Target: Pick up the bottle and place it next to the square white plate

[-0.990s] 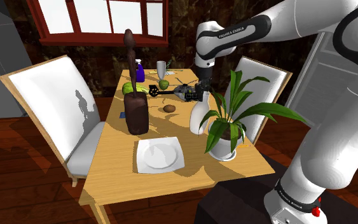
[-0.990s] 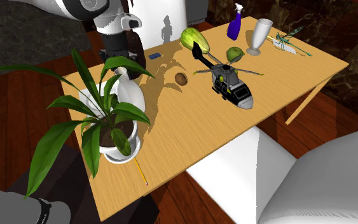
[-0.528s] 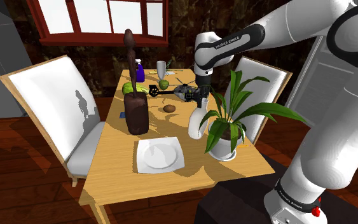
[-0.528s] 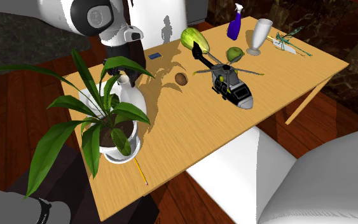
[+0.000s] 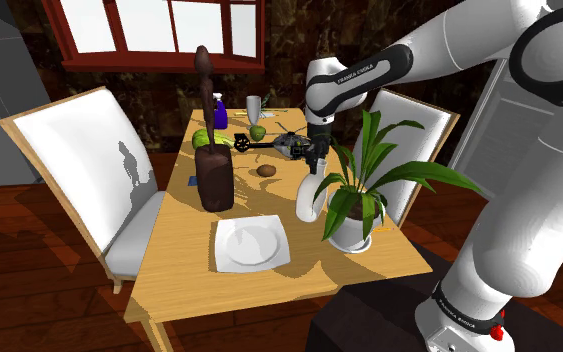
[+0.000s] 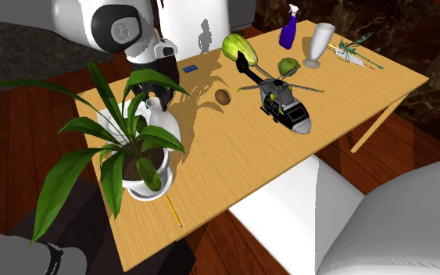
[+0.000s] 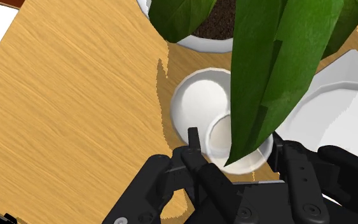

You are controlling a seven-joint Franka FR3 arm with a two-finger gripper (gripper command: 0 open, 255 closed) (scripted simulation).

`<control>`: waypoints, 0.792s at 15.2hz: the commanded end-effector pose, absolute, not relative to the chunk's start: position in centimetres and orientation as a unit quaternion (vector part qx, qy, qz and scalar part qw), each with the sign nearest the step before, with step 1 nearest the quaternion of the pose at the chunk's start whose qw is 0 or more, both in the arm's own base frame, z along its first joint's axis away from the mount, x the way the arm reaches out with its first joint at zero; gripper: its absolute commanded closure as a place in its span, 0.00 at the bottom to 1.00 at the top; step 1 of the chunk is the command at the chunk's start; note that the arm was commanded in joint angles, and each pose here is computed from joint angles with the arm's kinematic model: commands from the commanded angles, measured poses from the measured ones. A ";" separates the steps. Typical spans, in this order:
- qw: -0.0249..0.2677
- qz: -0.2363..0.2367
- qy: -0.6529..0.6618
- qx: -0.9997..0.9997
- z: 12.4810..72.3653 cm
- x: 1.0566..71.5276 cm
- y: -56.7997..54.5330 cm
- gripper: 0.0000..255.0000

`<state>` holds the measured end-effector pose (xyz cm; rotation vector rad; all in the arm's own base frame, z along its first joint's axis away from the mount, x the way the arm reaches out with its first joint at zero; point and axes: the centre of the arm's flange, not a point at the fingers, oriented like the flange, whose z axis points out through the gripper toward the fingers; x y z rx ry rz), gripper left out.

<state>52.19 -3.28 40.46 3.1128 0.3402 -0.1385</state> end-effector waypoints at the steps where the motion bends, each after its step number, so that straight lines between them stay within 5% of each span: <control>1: 0.004 -0.044 0.109 0.993 40.5 52.2 -3.3 1.00; 2: 0.004 -0.044 0.109 0.993 40.5 52.2 -3.3 1.00; 3: 0.004 -0.044 0.109 0.993 40.5 52.2 -3.3 0.00; 12: 0.004 -0.044 0.109 0.993 45.5 52.6 -3.2 0.00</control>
